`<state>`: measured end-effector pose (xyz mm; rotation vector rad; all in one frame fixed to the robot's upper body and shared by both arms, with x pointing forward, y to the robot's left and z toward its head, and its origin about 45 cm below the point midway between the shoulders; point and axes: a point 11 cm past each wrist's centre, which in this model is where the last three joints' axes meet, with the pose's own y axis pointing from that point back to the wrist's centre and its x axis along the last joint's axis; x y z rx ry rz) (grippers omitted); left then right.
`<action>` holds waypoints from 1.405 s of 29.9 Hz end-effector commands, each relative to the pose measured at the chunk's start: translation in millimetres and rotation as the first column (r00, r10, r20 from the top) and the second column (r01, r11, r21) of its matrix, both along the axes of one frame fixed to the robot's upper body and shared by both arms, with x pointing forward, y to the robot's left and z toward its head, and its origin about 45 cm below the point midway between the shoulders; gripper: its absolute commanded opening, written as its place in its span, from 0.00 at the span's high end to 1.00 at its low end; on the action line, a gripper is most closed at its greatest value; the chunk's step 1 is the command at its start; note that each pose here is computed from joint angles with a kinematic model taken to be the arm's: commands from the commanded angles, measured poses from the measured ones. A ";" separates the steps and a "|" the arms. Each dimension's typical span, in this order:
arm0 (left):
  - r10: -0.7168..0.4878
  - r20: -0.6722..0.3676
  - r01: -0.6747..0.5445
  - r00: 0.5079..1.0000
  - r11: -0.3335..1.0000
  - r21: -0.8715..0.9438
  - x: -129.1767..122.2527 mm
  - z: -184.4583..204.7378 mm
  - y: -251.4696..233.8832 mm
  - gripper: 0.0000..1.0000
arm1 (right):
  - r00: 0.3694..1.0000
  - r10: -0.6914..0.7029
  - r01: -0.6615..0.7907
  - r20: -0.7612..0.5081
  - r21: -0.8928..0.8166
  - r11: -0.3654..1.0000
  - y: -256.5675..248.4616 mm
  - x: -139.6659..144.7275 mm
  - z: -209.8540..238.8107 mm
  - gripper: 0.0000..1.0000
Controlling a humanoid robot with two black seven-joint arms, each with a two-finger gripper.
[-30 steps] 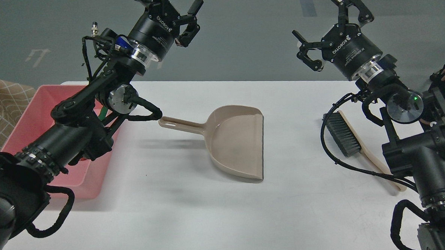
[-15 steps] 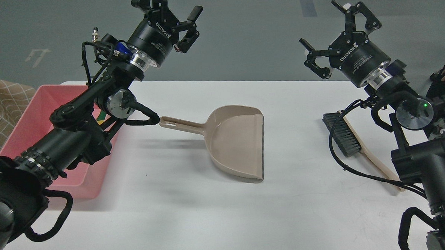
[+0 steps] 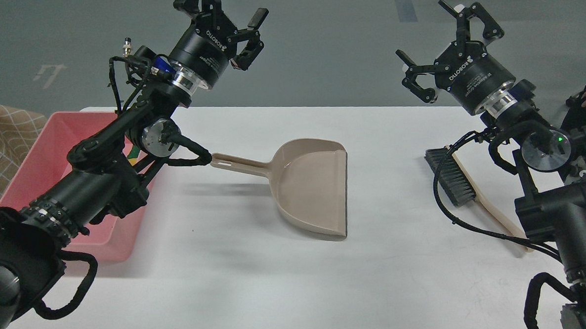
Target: Sweep and dump garbage into bin
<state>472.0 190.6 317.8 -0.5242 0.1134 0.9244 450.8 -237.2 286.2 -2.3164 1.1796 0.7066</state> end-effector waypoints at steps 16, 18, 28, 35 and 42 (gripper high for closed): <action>0.010 -0.018 -0.010 1.000 1.000 -0.021 -1.5 -6.6 3.1 0.02 | 1.000 -0.004 0.004 0.006 0.006 1.000 -0.4 2.6 3.9 0.00; 0.011 -0.019 -0.011 1.000 1.000 -0.020 -1.4 -6.9 3.4 0.02 | 1.000 -0.005 0.005 0.007 0.007 1.000 -0.4 2.9 4.2 0.00; 0.006 -0.023 -0.006 1.000 1.000 -0.027 -2.0 -8.1 0.2 0.02 | 1.000 -0.006 0.006 0.011 0.004 1.000 -1.3 3.5 5.9 0.00; 0.004 -0.022 -0.005 1.000 1.000 -0.027 -2.1 -7.8 -0.2 0.02 | 1.000 -0.005 0.005 0.009 0.005 1.000 -0.9 3.2 5.0 0.00; 0.005 -0.025 -0.006 1.000 1.000 -0.029 -2.2 -8.9 -0.2 0.02 | 1.000 -0.022 0.022 0.004 0.020 1.000 -5.6 3.4 3.0 0.00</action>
